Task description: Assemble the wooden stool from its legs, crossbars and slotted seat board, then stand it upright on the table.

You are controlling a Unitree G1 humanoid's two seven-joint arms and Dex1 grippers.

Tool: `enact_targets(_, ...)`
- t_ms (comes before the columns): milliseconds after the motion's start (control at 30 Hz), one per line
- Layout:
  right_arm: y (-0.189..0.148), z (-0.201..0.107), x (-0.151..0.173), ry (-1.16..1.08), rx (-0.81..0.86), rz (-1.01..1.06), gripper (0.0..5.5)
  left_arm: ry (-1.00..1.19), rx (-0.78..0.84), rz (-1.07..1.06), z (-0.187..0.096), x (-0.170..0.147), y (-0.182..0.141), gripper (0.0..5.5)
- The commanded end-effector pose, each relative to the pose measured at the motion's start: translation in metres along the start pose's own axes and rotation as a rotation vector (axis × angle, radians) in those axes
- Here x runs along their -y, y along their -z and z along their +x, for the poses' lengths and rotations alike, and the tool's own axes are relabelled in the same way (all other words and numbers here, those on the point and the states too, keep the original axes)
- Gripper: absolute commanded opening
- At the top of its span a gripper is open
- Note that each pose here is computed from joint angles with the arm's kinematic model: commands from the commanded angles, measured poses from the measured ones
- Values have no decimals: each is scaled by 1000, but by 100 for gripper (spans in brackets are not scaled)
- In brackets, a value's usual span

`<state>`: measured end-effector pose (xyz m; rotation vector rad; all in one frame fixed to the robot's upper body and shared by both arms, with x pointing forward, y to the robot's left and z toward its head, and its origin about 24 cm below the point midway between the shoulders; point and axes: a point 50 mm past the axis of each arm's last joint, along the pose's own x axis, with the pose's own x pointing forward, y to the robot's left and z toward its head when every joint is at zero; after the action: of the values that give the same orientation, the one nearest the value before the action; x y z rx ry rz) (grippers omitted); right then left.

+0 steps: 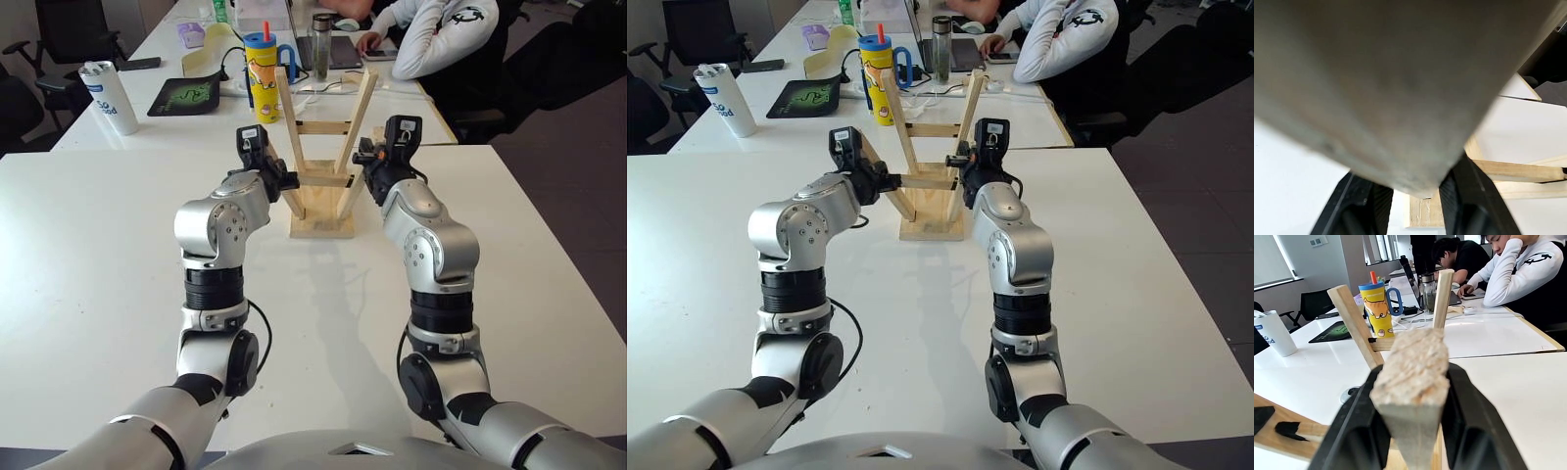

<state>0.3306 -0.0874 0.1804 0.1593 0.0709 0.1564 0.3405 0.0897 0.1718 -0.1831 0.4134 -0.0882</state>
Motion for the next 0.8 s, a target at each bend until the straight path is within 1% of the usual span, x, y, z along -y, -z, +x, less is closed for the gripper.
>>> enact_targets(33,-12,-2,-46,-266,22,20,112,53,-224,30,10,14,40,128)
enact_targets(200,-9,-2,-44,-253,12,14,112,51,-225,47,8,9,43,128)
enact_targets(333,-6,-2,-42,-244,3,6,112,56,-194,106,7,11,44,128)
enact_targets(400,-5,-1,-41,-234,4,-1,112,52,-154,132,7,11,40,128)
enact_targets(500,-3,0,-38,-216,9,-8,112,104,-15,163,3,13,26,128)
enact_targets(533,-3,1,-37,-207,12,-9,112,116,9,164,1,13,23,157)
enact_targets(567,-3,1,-35,-197,16,-10,112,120,27,162,1,12,22,159)
enact_targets(600,-3,2,-34,-190,19,-11,112,123,31,160,1,12,22,185)
enact_targets(700,-4,3,-33,-183,28,-13,112,118,22,158,2,10,25,239)
enact_targets(733,-4,3,-32,-180,32,-13,112,107,21,155,3,8,26,248)
enact_targets(767,-4,3,-32,-177,35,-13,112,100,24,153,3,7,25,269)
enact_targets(800,-4,4,-31,-172,39,-13,112,98,33,147,3,5,24,269)
